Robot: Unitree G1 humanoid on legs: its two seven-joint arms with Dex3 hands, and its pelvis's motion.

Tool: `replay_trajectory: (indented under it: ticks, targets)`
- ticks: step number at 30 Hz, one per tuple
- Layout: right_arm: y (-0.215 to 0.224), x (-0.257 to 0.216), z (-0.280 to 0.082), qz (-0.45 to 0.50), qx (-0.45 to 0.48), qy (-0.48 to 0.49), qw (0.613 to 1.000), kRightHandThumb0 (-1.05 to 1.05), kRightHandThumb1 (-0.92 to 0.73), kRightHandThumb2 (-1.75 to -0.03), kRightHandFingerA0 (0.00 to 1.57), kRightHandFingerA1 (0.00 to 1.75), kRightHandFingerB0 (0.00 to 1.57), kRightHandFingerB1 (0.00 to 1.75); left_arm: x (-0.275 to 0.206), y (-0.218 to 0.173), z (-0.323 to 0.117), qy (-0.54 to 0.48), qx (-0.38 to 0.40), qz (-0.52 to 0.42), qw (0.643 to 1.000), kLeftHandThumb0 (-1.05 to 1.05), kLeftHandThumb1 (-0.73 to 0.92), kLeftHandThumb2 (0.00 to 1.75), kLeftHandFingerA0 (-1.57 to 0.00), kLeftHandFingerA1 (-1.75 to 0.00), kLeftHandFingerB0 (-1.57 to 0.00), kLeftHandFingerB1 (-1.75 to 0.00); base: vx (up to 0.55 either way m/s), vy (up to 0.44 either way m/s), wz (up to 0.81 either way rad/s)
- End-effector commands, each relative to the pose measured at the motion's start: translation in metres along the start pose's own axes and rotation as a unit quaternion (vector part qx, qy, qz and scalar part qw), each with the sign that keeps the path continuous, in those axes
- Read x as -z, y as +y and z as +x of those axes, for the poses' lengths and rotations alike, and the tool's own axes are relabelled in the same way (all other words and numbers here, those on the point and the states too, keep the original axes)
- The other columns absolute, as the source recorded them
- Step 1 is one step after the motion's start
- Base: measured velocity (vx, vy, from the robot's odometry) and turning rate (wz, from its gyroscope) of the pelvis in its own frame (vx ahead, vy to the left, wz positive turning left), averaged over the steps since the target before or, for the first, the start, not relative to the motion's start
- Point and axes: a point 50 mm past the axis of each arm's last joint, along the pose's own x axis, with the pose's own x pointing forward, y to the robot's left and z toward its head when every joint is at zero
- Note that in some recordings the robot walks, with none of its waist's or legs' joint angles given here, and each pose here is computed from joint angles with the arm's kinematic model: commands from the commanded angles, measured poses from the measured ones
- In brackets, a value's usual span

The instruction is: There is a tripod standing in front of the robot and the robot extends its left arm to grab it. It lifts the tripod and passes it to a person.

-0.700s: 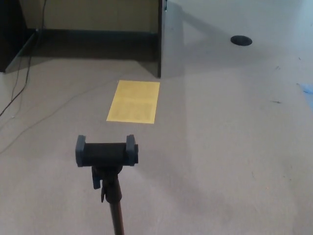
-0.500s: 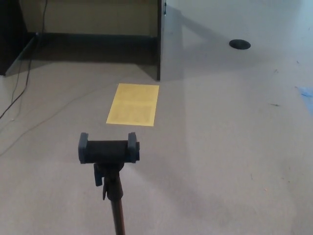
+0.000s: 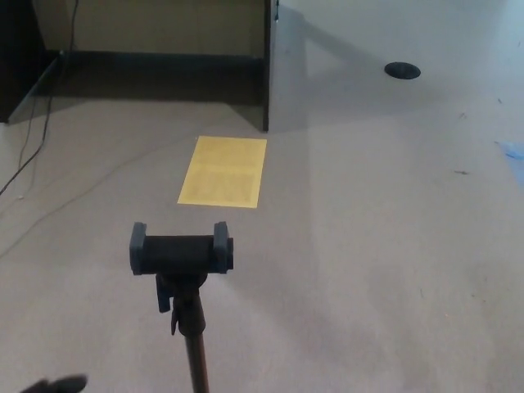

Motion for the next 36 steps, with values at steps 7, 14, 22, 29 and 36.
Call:
replay_trajectory:
  ticks: [7, 14, 22, 29, 36]
  targets:
    - [-0.01, -0.001, 0.0, -0.01, 0.011, -0.006, 1.0, -0.37, -0.67, -0.61, 0.49, 0.37, 0.38, 0.33, -0.047, -0.018, 0.018, -0.045, 0.066, -0.026, 0.996, -0.6, 0.35, 0.66, -0.19, -0.39, -0.12, -0.33, 0.0, 0.0, 0.0]
    - [-0.009, -0.001, 0.001, -0.009, 0.008, -0.004, 1.0, -0.37, -0.67, -0.61, 0.49, 0.37, 0.37, 0.33, -0.071, -0.033, 0.027, -0.077, 0.1, -0.061, 0.99, -0.27, 0.16, 0.77, -0.03, -0.49, 0.0, -0.47, 0.0, 0.0, 0.0]
    - [-0.01, -0.001, 0.001, -0.007, 0.009, -0.005, 1.0, -0.37, -0.67, -0.61, 0.49, 0.37, 0.39, 0.33, -0.094, -0.05, 0.031, -0.105, 0.138, -0.05, 0.984, -0.3, 0.12, 0.76, -0.02, -0.49, 0.0, -0.48, 0.0, 0.0, 0.0]
    - [-0.009, 0.0, 0.001, -0.016, 0.003, 0.0, 1.0, -0.37, -0.67, -0.6, 0.47, 0.35, 0.38, 0.32, -0.099, -0.062, 0.037, -0.115, 0.165, -0.066, 0.977, -0.3, 0.14, 0.77, -0.03, -0.5, 0.0, -0.48, 0.0, 0.0, 0.0]
    - [-0.009, -0.002, 0.002, -0.016, 0.009, -0.007, 1.0, -0.37, -0.67, -0.6, 0.49, 0.36, 0.41, 0.33, -0.108, -0.073, 0.044, -0.114, 0.172, -0.071, 0.976, -0.3, 0.13, 0.77, -0.03, -0.49, 0.0, -0.47, 0.0, 0.0, 0.0]
